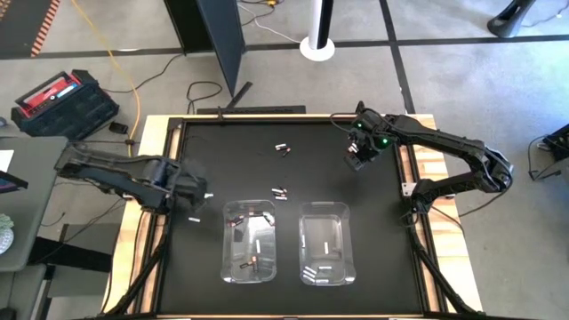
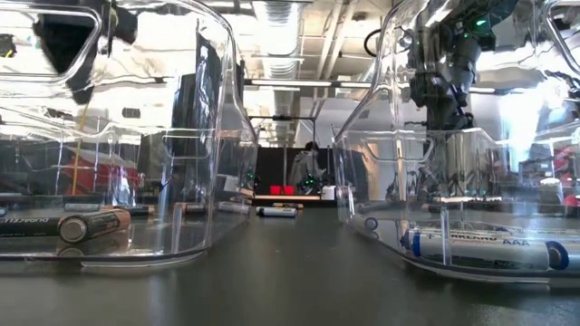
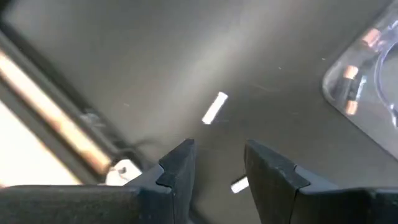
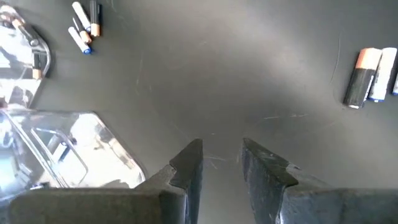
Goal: Sort batteries
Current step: Put the white battery into the right transparent bin
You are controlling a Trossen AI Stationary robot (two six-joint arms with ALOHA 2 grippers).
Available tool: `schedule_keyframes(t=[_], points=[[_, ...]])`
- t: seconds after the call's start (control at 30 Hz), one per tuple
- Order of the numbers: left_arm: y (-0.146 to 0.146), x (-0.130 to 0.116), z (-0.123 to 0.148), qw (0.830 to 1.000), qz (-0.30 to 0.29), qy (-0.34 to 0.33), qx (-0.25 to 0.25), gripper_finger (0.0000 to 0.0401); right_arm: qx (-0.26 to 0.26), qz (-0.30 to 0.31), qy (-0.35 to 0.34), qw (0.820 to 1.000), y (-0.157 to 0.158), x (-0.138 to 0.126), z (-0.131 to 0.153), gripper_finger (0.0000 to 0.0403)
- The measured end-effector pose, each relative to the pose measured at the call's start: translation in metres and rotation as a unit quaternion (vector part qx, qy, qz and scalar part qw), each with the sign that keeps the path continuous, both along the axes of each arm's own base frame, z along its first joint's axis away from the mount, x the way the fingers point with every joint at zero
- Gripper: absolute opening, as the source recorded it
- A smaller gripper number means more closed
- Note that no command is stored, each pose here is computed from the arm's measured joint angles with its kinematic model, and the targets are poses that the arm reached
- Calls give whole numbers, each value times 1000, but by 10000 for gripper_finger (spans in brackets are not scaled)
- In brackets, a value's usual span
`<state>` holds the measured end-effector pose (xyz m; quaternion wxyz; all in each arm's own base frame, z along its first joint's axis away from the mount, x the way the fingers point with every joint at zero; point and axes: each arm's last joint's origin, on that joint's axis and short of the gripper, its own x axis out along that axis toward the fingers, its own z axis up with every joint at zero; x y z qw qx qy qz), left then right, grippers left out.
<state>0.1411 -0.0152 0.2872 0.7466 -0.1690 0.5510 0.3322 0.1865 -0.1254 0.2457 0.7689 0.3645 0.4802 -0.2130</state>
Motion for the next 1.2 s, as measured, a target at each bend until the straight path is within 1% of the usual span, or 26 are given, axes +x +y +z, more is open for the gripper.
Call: schedule_keyframes(t=[0.07,0.13,0.23,0.33,0.43,0.5,0.67,0.8,0.93,1.03,1.2], points=[[2,-13,-12,1000,-1,-18,-19,132,6,-11,0,1000,0,0,0,127],[3,-25,-24,999,-14,-13,-33,132,11,-22,1,1000,0,0,0,127],[4,-34,-35,998,-46,-8,-43,132,18,-35,1,999,0,0,0,127],[4,-37,-42,995,-94,8,-38,132,25,-49,2,999,0,0,0,127],[3,-34,-42,989,-146,17,-27,132,31,-61,2,998,0,0,0,127],[5,-32,-43,986,-162,31,-22,132,35,-70,2,997,0,0,0,127],[13,-26,-50,985,-160,58,-25,132,38,-68,1,997,5,4,0,127],[25,-15,-56,984,-168,55,-22,132,33,-66,-3,997,10,9,1,127],[37,-8,-68,980,-187,42,-43,132,23,-58,-12,998,13,13,2,127],[45,-8,-71,982,-172,52,-64,132,22,-55,-16,998,15,15,2,127],[53,-2,-72,989,-122,29,-76,132,22,-52,-16,998,15,16,2,127]])
